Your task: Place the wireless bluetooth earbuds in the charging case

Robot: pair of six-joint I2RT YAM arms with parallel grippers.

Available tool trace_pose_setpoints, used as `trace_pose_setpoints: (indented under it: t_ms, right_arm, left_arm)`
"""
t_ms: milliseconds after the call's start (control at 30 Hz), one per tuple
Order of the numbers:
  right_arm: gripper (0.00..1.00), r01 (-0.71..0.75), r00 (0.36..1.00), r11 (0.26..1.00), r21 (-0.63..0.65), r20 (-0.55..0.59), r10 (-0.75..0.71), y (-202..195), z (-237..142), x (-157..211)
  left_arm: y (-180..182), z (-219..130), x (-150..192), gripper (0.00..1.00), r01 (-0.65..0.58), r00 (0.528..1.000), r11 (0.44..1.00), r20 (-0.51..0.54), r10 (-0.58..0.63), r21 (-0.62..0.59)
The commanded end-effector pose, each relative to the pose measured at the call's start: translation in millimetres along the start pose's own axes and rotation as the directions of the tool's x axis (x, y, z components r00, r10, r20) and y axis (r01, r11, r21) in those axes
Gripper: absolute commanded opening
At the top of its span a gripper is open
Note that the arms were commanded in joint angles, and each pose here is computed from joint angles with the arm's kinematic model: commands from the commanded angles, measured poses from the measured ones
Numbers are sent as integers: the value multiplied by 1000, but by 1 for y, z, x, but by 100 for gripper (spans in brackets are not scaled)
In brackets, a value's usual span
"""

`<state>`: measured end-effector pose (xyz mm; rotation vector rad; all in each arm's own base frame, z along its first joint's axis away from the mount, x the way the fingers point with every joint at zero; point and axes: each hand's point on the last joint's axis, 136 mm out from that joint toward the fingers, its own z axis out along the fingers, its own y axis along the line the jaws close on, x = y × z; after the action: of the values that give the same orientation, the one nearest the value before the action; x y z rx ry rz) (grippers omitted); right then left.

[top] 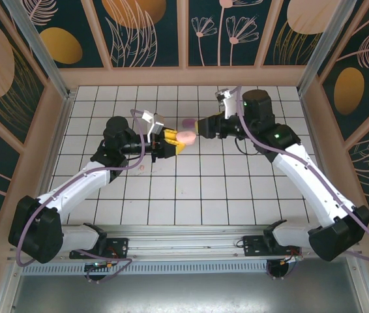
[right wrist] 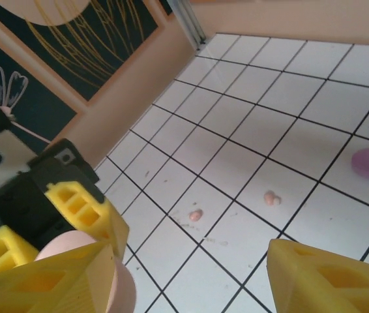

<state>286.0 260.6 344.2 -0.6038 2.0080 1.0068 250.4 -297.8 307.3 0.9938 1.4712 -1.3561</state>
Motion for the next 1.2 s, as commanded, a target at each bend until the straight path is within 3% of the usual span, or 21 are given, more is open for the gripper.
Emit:
trace_pose_setpoints:
  t_ms: [0, 167, 367, 800, 1167]
  right_arm:
    - [66, 119, 993, 979, -167, 36, -115, 40, -18, 2]
    - [71, 214, 976, 952, -221, 14, -217, 56, -22, 30]
    - [74, 279, 959, 935, -218, 7, -285, 58, -18, 35]
    - [75, 281, 955, 933, -227, -27, -294, 59, 3, 43]
    - [62, 285, 958, 928, -241, 89, -272, 66, -4, 18]
  left_arm:
    - [-16, -1, -7, 22, -21, 1000, 998, 14, 20, 58]
    - [-22, 0, -12, 22, -17, 1000, 995, -5, 18, 96]
    - [-27, 0, -14, 22, -4, 1000, 992, -24, 8, 127]
    - [-31, 1, -18, 22, 13, 999, 988, -31, -8, 153]
    - [-32, 0, -15, 22, 18, 999, 989, -34, -14, 150]
